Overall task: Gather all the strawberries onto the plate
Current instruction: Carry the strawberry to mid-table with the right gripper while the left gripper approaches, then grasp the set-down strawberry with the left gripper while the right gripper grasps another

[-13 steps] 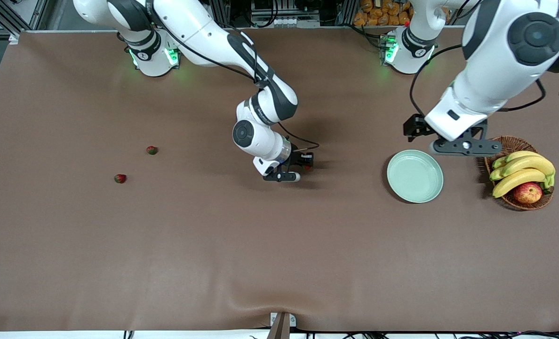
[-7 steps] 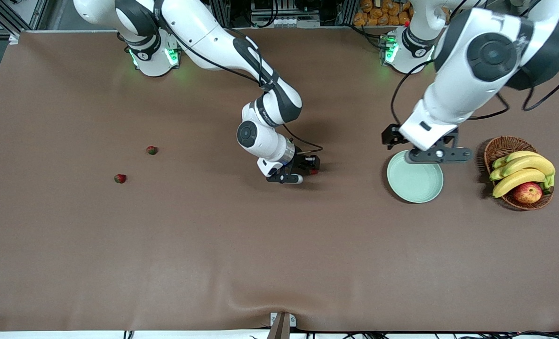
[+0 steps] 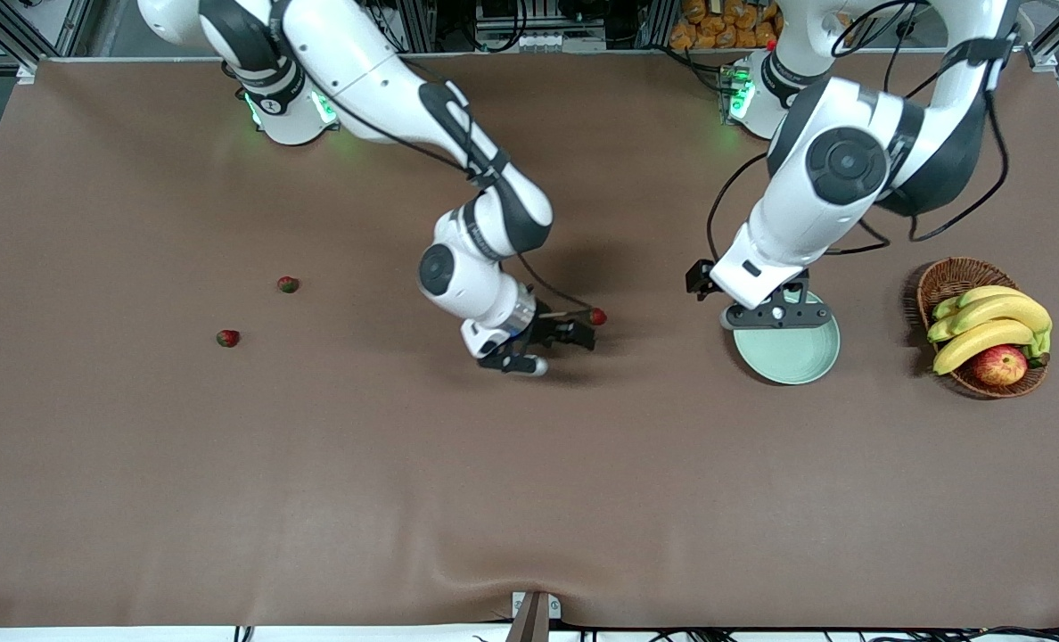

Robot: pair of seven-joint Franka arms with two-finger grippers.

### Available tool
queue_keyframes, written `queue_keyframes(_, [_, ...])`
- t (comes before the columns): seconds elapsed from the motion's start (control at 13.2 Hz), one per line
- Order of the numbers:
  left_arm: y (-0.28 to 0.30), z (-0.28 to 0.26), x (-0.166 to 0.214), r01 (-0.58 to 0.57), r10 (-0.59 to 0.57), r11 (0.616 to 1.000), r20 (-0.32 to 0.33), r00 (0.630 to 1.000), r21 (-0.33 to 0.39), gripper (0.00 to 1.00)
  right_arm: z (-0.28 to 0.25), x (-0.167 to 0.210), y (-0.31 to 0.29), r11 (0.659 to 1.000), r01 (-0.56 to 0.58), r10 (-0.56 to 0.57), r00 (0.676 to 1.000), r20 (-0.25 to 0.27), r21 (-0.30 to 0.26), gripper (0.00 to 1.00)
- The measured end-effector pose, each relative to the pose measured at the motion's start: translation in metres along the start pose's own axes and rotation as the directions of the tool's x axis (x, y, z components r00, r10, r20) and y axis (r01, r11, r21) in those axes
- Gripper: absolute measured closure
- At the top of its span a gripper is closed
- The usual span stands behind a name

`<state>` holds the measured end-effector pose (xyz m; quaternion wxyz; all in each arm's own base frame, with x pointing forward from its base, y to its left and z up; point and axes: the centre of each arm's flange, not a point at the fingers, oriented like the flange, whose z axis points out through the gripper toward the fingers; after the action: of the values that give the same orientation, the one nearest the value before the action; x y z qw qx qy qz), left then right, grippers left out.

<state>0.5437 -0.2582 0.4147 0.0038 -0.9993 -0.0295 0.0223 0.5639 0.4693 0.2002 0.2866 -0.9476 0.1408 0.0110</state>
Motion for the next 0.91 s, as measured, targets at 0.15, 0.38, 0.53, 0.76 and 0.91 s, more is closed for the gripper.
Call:
queue_keyframes(0.15, [0.035,0.027,-0.014,0.078,-0.078,0.997,0.003,0.997,0.0,0.0,-0.033,0.031,0.03,0.999,-0.019,0.019,1.0,0.01,-0.049,0.0])
queue_keyframes(0.38, [0.095,0.076,-0.047,0.197,-0.197,0.979,-0.009,0.98,0.052,0.0,-0.097,0.059,0.078,0.986,-0.004,0.016,0.997,0.075,-0.164,0.0])
queue_keyframes(0.53, [0.123,0.104,-0.061,0.308,-0.307,0.95,-0.023,0.951,0.045,0.0,-0.14,0.069,0.112,0.965,0.024,0.01,0.992,0.129,-0.259,0.0])
queue_keyframes(0.76, [0.137,0.141,-0.065,0.473,-0.471,0.879,-0.058,0.88,0.05,0.0,-0.198,0.081,0.159,0.9,0.093,0.002,0.976,0.219,-0.425,0.0])
queue_keyframes(0.91, [0.145,0.166,-0.067,0.573,-0.57,0.819,-0.068,0.819,0.032,0.0,-0.229,0.087,0.187,0.841,0.129,0.017,0.965,0.263,-0.525,0.0])
